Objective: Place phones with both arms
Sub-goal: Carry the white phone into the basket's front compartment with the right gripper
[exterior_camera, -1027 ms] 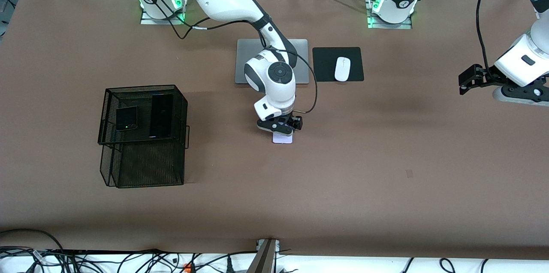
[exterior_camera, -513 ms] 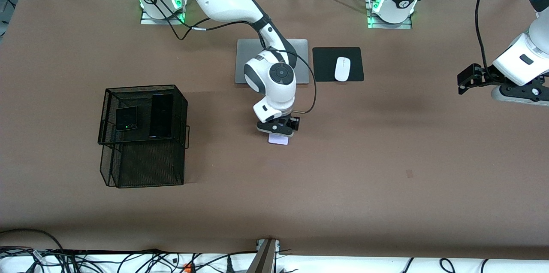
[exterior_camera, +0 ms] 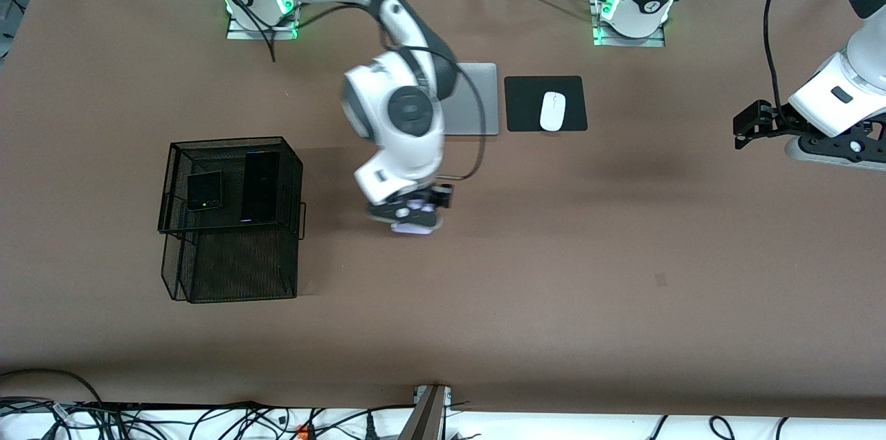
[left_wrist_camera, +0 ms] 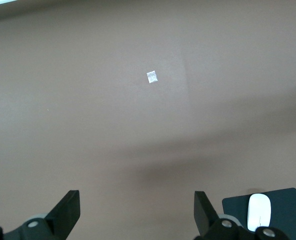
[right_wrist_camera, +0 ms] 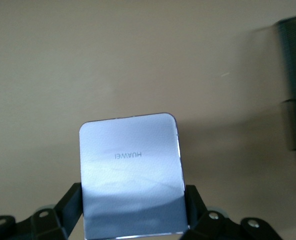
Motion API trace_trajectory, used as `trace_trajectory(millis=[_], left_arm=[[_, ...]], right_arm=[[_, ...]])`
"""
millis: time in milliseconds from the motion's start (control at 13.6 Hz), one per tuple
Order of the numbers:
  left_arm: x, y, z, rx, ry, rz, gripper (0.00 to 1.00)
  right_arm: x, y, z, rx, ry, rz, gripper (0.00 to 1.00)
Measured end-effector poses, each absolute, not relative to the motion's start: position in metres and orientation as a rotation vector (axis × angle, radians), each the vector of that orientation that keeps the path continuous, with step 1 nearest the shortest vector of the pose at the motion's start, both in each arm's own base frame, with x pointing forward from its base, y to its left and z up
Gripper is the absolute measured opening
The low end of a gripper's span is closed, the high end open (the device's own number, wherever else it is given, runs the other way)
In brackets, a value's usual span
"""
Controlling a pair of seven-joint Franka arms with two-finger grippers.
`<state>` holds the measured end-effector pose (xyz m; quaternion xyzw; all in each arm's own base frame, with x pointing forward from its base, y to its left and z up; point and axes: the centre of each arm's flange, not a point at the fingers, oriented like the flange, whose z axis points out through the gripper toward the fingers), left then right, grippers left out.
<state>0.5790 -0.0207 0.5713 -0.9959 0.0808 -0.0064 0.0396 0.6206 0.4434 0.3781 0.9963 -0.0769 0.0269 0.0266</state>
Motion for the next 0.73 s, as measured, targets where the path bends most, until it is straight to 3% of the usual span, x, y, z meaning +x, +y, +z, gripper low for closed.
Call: trace_trajectory(millis=[293,733], left_arm=[[0.579,-0.020,0.571,-3.053,0.246,-0.020,1.00],[0.580,-0.020,0.571,-3.053,0.245,-0.018,1.00]], right_arm=[[0.680,0.278,0.446,3.086,-0.072,-0.060,0.87],[0.739,0.067,0.414,3.106,0.130,-0.090,0.87]])
